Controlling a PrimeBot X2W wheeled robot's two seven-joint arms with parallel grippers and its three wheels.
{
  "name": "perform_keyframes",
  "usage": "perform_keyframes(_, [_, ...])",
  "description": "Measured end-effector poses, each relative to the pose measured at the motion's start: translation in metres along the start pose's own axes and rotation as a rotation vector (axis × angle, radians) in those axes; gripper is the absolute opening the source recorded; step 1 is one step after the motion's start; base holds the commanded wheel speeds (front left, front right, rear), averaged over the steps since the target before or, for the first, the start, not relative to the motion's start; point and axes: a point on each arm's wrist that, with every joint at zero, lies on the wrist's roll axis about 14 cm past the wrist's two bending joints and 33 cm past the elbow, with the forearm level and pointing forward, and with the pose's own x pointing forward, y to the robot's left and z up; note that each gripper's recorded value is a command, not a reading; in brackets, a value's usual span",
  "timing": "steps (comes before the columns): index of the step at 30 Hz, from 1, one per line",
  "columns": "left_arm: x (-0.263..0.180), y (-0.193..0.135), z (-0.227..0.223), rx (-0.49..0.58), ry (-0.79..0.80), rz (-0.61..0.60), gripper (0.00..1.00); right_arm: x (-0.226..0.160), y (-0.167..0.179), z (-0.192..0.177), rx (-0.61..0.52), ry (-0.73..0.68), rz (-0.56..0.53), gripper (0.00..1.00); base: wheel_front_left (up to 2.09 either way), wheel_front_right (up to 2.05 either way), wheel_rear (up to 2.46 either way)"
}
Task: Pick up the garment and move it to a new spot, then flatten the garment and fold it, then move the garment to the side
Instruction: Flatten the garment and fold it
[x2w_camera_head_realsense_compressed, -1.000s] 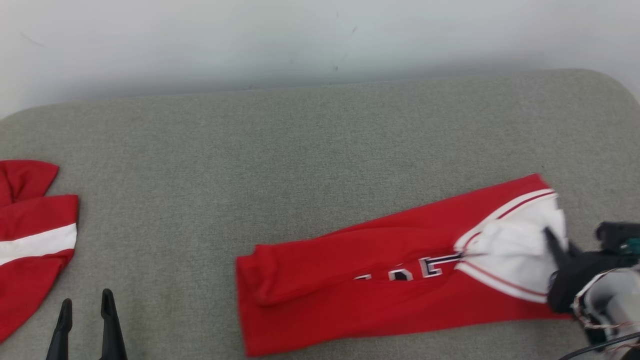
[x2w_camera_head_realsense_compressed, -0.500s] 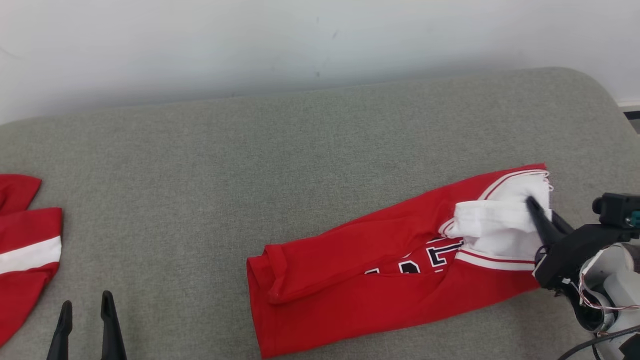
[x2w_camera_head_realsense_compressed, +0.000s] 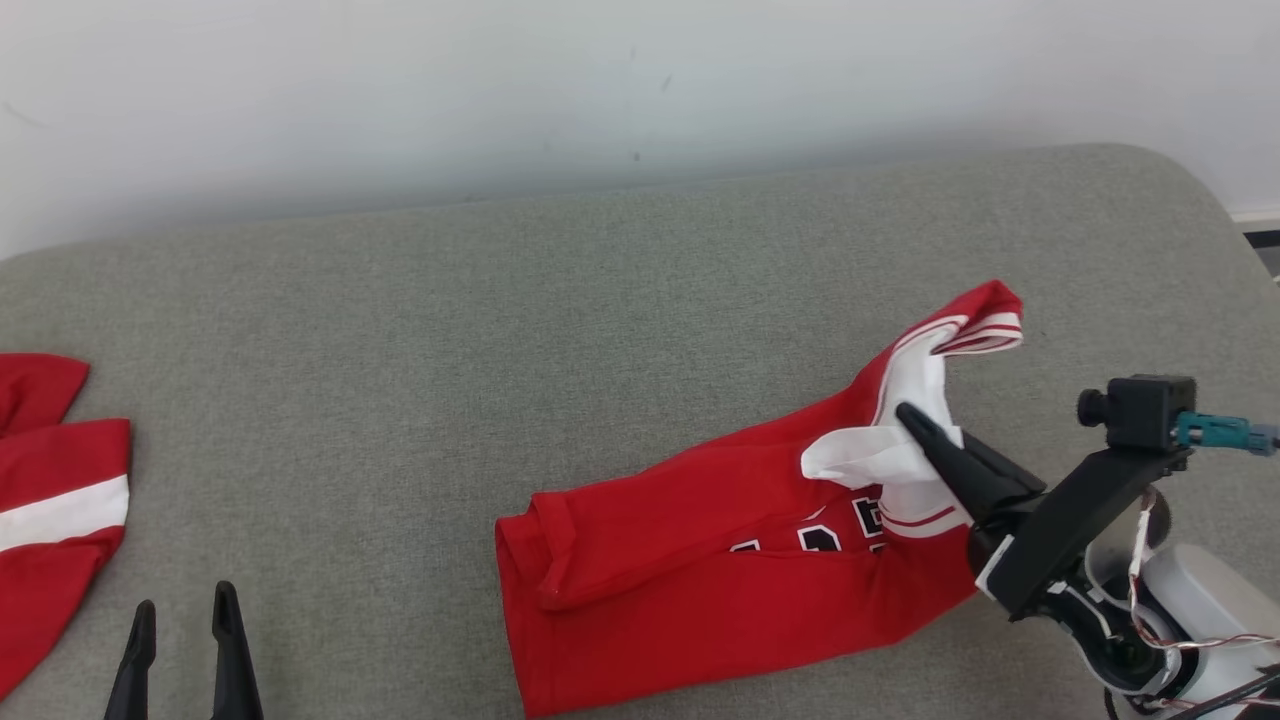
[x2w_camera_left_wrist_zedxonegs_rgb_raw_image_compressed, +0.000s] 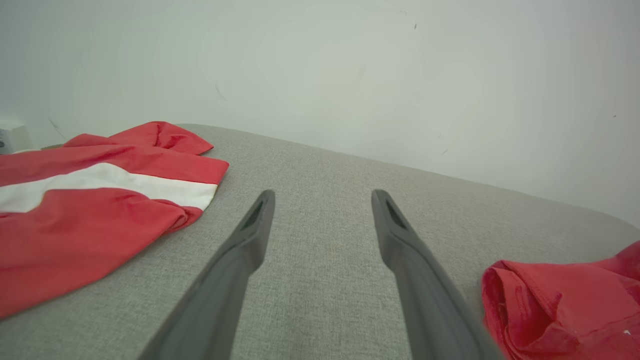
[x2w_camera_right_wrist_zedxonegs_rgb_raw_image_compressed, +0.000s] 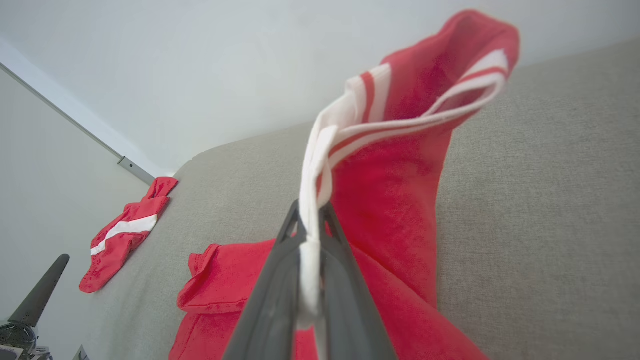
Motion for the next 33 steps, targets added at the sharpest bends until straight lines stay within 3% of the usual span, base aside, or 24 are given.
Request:
perform_keyframes(16, [-0.006, 0.011, 0.002, 0.004, 0.0, 0.033, 1.0, 0.036, 0.094, -0.036, 0.082, 0.097, 0.278, 0.0, 0.0, 0.0, 0.0])
perform_keyframes(33, [-0.005, 0.012, -0.003, -0.004, 0.015, 0.044, 1.0, 0.075, 0.114, -0.067, 0.045, 0.147, 0.31, 0.0, 0.0, 0.0, 0.0])
